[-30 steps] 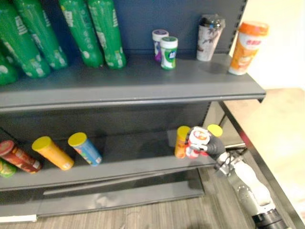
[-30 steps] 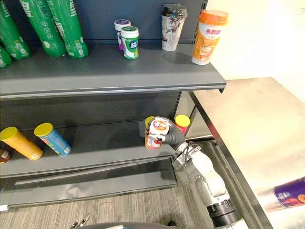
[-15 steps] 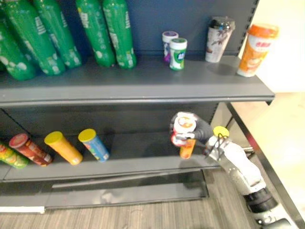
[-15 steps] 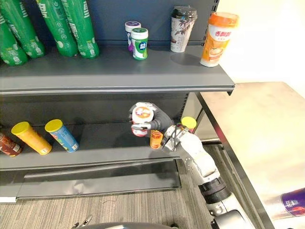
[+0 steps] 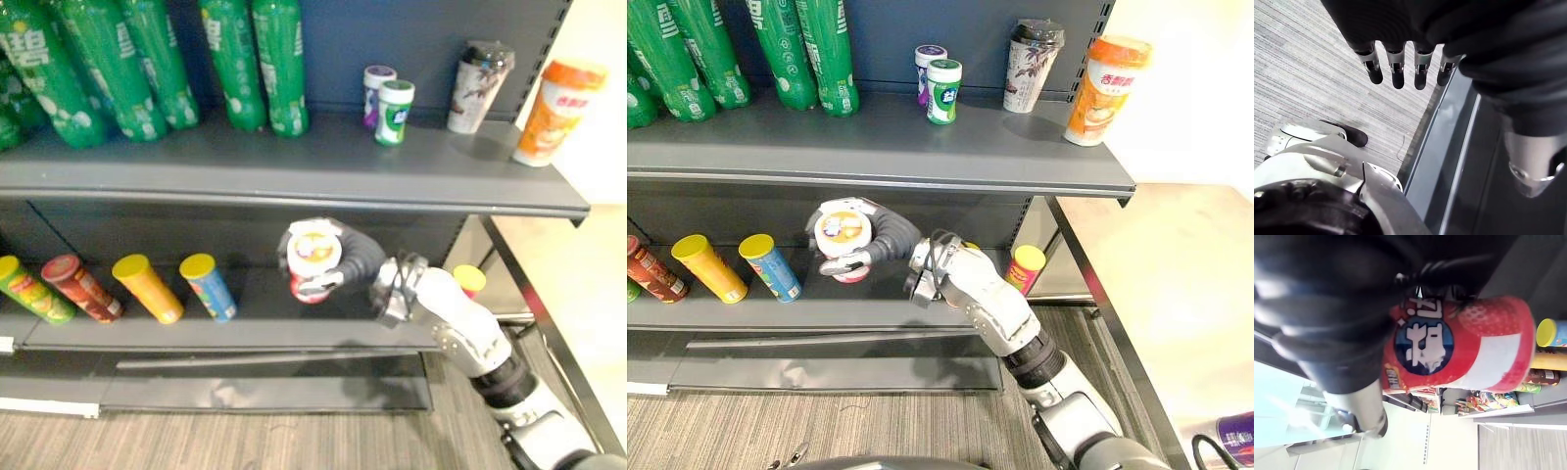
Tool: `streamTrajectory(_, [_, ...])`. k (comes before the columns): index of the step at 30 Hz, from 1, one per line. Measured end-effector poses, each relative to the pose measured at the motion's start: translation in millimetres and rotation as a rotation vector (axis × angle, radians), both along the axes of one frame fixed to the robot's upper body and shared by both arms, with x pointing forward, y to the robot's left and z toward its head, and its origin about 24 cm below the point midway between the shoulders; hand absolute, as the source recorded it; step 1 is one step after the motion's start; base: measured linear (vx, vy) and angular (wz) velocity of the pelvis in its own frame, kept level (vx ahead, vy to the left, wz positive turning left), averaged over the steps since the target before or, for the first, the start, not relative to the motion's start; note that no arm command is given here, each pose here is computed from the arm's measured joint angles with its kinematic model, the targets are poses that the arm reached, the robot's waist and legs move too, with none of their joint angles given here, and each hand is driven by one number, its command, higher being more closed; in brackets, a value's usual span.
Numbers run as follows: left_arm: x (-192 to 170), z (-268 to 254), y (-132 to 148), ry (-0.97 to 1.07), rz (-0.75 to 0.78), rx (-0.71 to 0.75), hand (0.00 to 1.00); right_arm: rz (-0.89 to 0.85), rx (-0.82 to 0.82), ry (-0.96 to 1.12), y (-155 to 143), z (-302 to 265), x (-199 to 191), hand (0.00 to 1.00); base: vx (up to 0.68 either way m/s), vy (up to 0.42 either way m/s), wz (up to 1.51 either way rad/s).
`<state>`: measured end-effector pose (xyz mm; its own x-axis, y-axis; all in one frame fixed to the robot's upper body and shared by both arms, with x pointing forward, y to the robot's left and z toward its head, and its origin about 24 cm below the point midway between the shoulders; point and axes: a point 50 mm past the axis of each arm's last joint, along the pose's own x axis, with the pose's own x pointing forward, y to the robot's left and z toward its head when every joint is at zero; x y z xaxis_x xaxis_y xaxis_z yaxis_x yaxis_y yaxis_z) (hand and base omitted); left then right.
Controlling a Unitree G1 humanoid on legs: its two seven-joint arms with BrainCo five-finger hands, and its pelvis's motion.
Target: Put the gum and the chips on the shelf.
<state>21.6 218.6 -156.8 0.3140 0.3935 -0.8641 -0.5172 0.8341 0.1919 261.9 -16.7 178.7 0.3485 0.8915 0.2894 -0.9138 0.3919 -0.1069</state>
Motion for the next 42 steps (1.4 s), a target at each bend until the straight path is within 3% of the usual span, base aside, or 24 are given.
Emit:
streamTrajectory(12, [-1,1,2,0.008,0.008,0.025,0.00,-0.141,0.057,-0.080,-1,34,13,1.00,0.00,0.001,0.03])
streamTrajectory(24, [1,2,7,0.027,-0.085,0.051,0.00,-0.407,0.074,-0.138,-40,61,44,1.00,0.00,0.002,-0.03])
streamTrajectory(42, [3,0,5,0.048,-0.113,0.037,0.00,-0.843,0.082,0.004,-113,54,104,1.00,0.01,0.004,0.03])
